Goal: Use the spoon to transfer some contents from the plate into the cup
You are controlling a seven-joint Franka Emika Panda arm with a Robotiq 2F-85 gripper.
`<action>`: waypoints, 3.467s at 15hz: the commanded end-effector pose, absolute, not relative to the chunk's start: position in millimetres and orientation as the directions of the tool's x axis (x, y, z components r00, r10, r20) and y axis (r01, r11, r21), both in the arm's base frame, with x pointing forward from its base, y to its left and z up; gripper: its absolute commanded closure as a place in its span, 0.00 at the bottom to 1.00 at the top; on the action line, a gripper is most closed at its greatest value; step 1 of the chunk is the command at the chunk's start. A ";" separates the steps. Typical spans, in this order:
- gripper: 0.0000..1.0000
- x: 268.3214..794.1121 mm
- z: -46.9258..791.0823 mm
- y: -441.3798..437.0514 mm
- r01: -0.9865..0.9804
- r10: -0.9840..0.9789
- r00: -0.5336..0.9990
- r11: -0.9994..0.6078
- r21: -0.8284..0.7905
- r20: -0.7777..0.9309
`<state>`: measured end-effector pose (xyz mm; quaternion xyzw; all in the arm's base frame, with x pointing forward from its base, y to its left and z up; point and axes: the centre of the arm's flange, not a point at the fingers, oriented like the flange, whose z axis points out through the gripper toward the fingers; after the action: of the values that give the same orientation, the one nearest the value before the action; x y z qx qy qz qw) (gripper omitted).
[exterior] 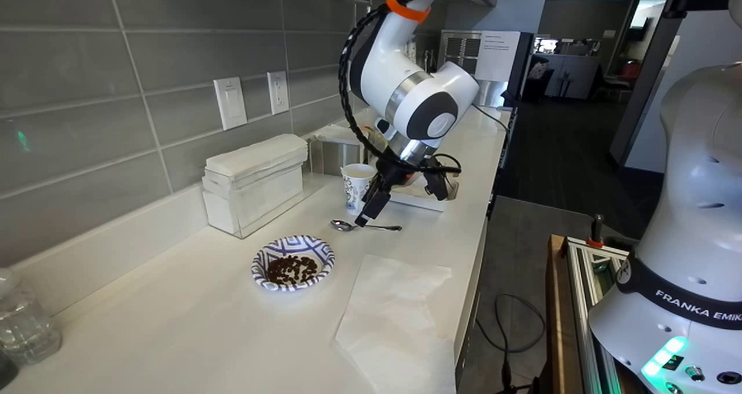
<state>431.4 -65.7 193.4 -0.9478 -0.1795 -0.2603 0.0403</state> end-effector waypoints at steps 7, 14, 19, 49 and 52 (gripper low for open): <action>0.37 440.2 150.4 -82.5 0.397 0.363 0.768 -0.916 0.053 0.527; 0.41 441.4 130.9 -93.0 0.442 0.398 0.721 -0.895 0.065 0.568; 0.57 439.3 123.0 -97.2 0.470 0.420 0.695 -0.880 0.073 0.584; 0.98 375.0 262.9 109.7 0.682 0.845 0.350 -0.525 0.509 0.404; 0.98 378.9 266.9 120.1 0.672 0.866 0.413 -0.498 0.548 0.280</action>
<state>405.6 97.8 333.5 -0.8212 -0.4665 -0.3051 -0.1223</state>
